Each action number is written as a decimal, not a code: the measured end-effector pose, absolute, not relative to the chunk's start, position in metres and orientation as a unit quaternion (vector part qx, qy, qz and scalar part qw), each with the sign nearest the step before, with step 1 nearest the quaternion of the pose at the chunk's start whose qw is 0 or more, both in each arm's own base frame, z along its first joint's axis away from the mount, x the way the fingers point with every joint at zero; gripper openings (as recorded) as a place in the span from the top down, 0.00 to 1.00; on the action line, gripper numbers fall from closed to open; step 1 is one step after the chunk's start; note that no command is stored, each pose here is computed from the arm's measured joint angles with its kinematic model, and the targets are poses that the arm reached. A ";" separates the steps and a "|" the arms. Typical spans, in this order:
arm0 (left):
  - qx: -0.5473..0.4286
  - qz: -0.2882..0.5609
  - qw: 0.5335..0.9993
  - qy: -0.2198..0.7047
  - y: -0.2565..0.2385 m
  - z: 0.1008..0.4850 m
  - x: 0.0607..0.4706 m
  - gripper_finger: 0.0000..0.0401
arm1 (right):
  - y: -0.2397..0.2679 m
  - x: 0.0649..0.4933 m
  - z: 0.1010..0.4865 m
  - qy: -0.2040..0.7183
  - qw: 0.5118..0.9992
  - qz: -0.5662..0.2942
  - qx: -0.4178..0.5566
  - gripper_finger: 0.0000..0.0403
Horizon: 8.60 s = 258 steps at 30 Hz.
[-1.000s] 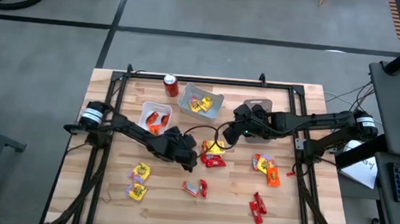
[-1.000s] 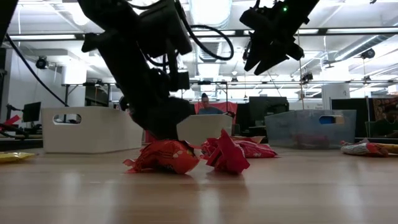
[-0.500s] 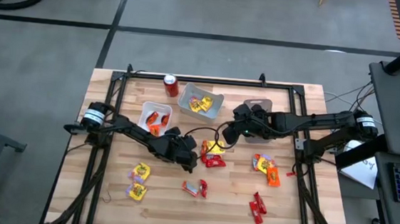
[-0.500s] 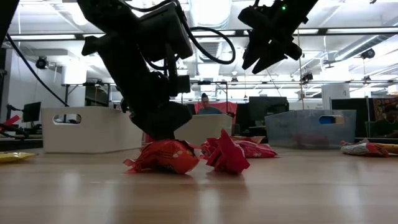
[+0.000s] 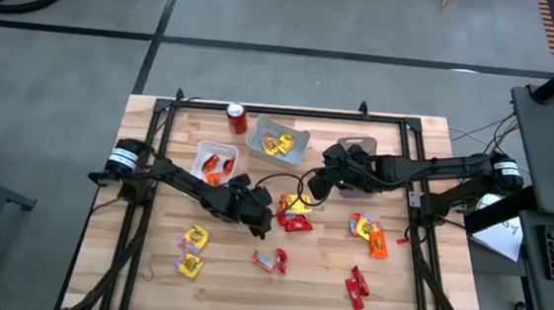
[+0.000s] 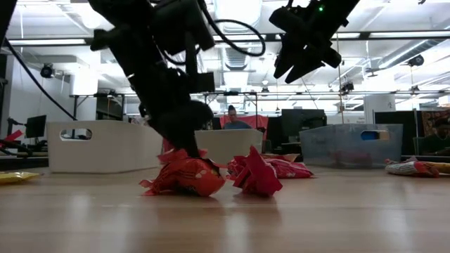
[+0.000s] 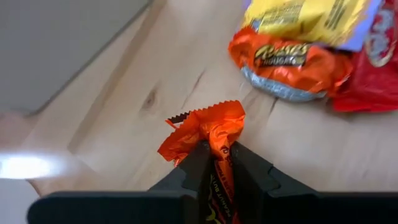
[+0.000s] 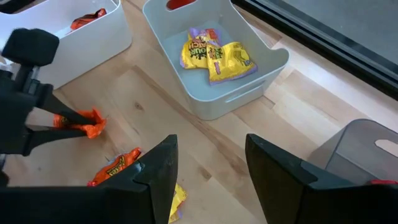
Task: Sort candy
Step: Put the orange chocolate into the white bin, then put the yellow candy into the gray bin, then put the red chocolate into the black bin
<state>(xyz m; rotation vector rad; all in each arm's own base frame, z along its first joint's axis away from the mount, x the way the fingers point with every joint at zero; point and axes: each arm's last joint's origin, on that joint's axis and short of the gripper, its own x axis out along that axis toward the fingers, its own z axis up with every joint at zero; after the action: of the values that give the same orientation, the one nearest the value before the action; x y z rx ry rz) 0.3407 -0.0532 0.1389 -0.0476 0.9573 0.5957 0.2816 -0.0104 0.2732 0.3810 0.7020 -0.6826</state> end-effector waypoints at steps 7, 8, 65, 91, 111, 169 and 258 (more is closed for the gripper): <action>-0.010 0.266 0.863 0.430 -0.052 0.173 0.332 0.91 | -0.010 0.282 0.273 0.335 0.865 -0.326 0.181 0.56; -0.009 0.264 0.865 0.426 -0.051 0.180 0.330 0.91 | -0.010 0.282 0.273 0.335 0.865 -0.326 0.181 0.56; -0.099 0.402 0.824 0.386 0.027 0.200 0.205 0.66 | -0.010 0.281 0.272 0.336 0.865 -0.325 0.179 0.56; -0.130 -0.064 0.852 0.503 -0.135 0.262 0.173 0.64 | -0.010 0.278 0.253 0.346 0.863 -0.326 0.173 0.56; -0.266 0.181 0.700 0.638 -0.183 0.195 0.160 0.55 | -0.009 0.278 0.254 0.345 0.865 -0.322 0.172 0.56; -0.214 0.140 0.854 0.454 -0.133 0.252 0.165 1.00 | -0.009 0.278 0.254 0.348 0.866 -0.319 0.166 0.56; -0.023 0.038 0.980 0.192 0.022 0.300 0.215 0.82 | 0.123 0.244 0.198 0.646 0.542 -0.252 0.474 0.56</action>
<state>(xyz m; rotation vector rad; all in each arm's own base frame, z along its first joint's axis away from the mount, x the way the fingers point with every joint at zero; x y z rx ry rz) 0.2154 0.0215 0.3000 -0.0465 0.3873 0.0770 0.2439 0.1228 0.1977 1.1259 1.5354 -0.5985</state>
